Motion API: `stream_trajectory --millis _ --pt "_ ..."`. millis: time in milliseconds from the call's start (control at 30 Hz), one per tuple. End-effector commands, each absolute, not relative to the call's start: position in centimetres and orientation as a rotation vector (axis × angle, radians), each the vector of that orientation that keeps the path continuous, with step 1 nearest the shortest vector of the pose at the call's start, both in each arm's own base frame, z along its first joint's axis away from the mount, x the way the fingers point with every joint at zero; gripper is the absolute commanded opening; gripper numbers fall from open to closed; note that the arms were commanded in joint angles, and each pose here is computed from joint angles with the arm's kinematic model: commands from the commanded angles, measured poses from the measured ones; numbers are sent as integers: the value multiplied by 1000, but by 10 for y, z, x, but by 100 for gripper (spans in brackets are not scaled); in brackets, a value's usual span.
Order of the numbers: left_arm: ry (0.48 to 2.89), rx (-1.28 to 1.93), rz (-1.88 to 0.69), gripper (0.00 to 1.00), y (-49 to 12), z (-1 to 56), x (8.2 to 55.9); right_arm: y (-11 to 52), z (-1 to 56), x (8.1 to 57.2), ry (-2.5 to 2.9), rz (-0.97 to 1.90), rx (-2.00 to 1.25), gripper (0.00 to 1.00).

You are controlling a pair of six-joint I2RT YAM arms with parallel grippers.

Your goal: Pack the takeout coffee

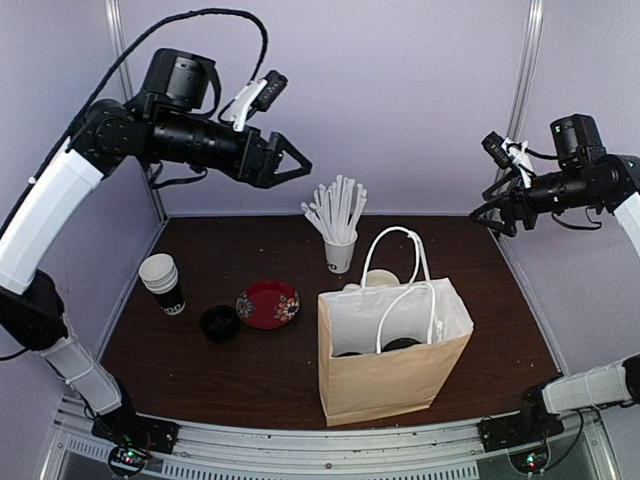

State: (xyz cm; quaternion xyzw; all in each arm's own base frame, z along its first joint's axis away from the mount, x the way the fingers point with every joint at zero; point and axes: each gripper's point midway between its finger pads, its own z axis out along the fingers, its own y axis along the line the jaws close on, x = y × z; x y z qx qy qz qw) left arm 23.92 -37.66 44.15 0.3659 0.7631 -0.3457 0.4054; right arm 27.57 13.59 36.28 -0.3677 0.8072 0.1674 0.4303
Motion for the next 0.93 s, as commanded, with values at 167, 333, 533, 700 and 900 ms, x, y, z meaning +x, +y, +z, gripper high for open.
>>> stream_trajectory --millis 167,333,533,700,900 --pt "1950 898 -520 86 -305 415 246 167 356 177 1830 753 -1278 78" --pt "2012 899 -504 86 -298 386 242 179 340 181 1867 775 -1323 72" --pt "2034 769 -367 90 -269 379 253 171 360 238 1912 587 -1036 86" --pt "1995 593 -119 97 -224 382 272 130 383 303 1952 298 -612 96" --pt "1973 501 -23 98 -206 371 282 122 375 318 1972 262 -519 96"
